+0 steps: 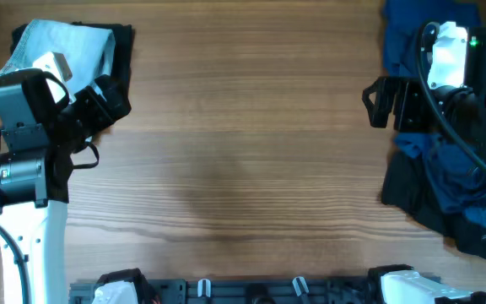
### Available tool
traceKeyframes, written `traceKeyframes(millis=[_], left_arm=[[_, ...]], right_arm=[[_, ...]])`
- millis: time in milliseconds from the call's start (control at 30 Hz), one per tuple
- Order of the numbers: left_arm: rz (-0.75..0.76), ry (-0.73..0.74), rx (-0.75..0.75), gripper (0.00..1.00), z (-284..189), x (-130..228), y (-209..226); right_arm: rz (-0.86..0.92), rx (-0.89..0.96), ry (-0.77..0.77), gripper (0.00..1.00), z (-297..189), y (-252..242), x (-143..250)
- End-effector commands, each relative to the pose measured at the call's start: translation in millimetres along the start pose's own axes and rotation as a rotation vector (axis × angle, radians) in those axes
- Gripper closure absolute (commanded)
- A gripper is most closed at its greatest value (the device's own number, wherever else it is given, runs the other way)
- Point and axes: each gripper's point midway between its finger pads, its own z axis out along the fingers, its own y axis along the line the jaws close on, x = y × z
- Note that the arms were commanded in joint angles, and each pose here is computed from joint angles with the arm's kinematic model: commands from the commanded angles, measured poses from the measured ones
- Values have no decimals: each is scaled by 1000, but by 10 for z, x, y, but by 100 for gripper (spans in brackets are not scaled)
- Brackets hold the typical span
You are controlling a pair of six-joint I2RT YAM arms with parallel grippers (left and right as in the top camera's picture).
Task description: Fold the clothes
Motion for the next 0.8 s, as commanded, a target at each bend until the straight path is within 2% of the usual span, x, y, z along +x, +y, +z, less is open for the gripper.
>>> traceKeyframes(millis=[0,233,400,567,767], left_arm=[[-12,18,13,0,30,36,-23],[-12,18,13,0,30,36,-23],[-12,18,13,0,30,36,-23],[-12,18,13,0,30,36,-23],[-12,18,13,0,30,36,-23]], right_arm=[[15,26,-9,0,-8,-41,-26],[16,76,-10,0,13,-126,-43],[9,64,-89,0,-280,-105,3],[-45,52,-248,0,-769,-81,83],[-149,74,-567,0,-1017,-122,-46]])
